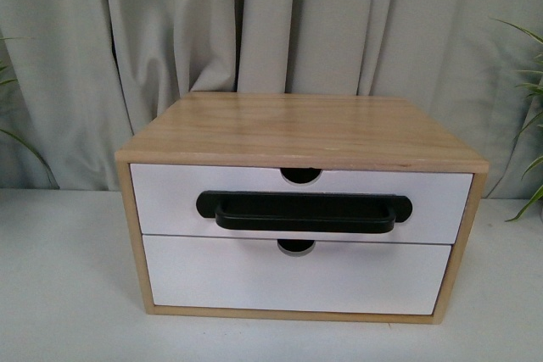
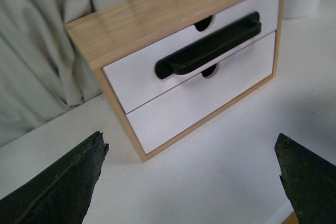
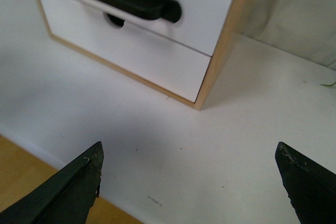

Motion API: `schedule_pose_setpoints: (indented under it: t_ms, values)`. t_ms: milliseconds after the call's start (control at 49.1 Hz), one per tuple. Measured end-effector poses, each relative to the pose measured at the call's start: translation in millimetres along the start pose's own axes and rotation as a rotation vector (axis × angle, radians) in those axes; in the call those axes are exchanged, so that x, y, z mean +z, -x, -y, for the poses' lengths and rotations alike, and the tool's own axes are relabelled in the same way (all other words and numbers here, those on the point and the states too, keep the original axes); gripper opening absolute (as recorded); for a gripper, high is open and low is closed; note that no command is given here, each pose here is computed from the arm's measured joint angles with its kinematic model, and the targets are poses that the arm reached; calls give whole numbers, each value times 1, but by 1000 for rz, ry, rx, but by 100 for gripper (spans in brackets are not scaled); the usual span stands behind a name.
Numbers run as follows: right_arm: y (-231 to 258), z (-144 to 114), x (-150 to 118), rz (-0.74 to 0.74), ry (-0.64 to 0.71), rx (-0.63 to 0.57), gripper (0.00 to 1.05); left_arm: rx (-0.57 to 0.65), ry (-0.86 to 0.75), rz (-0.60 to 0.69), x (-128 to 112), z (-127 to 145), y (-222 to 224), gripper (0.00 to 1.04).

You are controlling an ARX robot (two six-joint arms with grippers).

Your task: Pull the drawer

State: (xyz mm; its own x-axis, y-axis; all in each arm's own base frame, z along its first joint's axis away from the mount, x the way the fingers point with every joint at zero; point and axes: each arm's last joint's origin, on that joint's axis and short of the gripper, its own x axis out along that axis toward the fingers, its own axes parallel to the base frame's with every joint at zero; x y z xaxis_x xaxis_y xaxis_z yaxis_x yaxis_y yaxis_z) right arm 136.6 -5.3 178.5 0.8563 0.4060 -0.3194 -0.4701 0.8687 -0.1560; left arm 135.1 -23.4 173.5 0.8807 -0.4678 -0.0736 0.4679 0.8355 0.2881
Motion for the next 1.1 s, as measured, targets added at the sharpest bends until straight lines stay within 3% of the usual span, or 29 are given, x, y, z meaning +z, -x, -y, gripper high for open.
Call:
schedule_pose_setpoints:
  t_ms: [142, 468, 896, 1099]
  values:
    - [-22, 10, 12, -34, 200, 81, 96, -154, -198, -82, 4, -1, -37, 98]
    - [-70, 25, 30, -105, 468, 184, 96, -434, -509, -180, 10, -3, -106, 98]
    - [-109, 15, 46, -183, 703, 325, 96, -558, -703, -178, 40, 3, -154, 98]
    - [-125, 11, 58, -172, 741, 356, 96, -571, -748, -229, 40, 3, -173, 98]
